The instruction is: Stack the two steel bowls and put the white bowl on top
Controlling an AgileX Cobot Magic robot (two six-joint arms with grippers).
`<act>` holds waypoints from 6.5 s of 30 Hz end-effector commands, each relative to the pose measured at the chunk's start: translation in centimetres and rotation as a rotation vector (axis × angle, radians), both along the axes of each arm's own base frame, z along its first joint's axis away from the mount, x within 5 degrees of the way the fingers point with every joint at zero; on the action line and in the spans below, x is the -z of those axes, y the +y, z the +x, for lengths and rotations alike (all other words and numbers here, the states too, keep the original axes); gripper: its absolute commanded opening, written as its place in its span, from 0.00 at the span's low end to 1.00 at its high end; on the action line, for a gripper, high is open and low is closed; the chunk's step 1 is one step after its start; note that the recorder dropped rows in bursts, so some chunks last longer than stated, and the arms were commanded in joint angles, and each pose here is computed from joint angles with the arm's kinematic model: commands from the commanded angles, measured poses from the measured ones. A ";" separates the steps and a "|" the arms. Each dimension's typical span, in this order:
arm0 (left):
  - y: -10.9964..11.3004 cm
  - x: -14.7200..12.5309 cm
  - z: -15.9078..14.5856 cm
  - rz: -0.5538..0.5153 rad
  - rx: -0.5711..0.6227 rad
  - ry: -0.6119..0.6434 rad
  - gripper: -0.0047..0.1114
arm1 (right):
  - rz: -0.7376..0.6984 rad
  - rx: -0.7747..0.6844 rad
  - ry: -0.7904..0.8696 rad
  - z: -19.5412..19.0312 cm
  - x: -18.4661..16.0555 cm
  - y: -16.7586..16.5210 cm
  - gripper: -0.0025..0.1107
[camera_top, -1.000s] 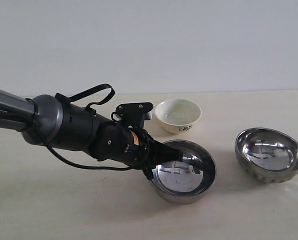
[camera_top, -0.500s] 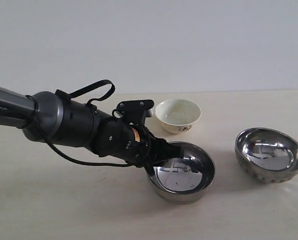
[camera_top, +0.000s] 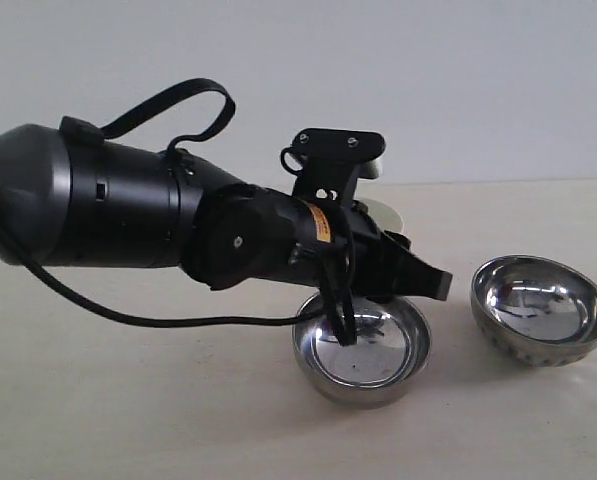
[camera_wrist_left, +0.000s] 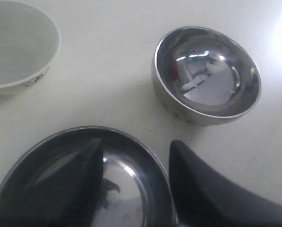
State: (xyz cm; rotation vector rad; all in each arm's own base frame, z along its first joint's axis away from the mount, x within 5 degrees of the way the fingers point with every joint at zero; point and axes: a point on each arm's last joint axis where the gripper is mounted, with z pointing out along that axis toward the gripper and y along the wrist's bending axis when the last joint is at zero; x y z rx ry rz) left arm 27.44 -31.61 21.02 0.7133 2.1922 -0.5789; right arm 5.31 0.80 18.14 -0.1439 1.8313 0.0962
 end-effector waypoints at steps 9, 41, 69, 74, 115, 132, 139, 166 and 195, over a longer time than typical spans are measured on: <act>0.2 -3.1 -1.7 -0.041 0.053 -0.080 0.08 | 0.000 0.003 -0.012 0.0 -0.1 0.0 0.02; 21.6 -14.3 -19.2 -0.468 0.060 -0.537 0.08 | 0.000 0.003 -0.012 0.0 -0.1 0.0 0.02; 31.2 -12.5 -27.2 -0.527 0.073 -0.702 0.08 | 0.001 0.003 -0.015 0.0 -0.1 0.0 0.02; 31.3 -12.5 -27.2 -0.528 0.073 -0.704 0.08 | 0.001 0.003 -0.015 0.0 -0.1 0.0 0.02; 31.6 -12.4 -27.0 -0.199 -0.708 -0.871 0.08 | 0.001 0.003 -0.015 0.0 -0.1 0.0 0.02; 31.6 -12.4 -27.0 -0.198 -0.711 -0.872 0.08 | 0.001 0.003 -0.015 0.0 -0.1 0.0 0.02; 31.5 -12.2 -26.1 -0.275 -0.706 -1.047 0.08 | 0.001 0.003 -0.015 0.0 -0.1 0.0 0.02; 31.4 -1.0 -21.9 -0.188 -0.715 -0.851 0.08 | 0.001 0.003 -0.015 0.0 -0.1 0.0 0.02; 31.3 2.3 -22.0 -0.041 -0.710 -0.509 0.08 | 0.001 0.003 -0.015 0.0 -0.1 0.0 0.02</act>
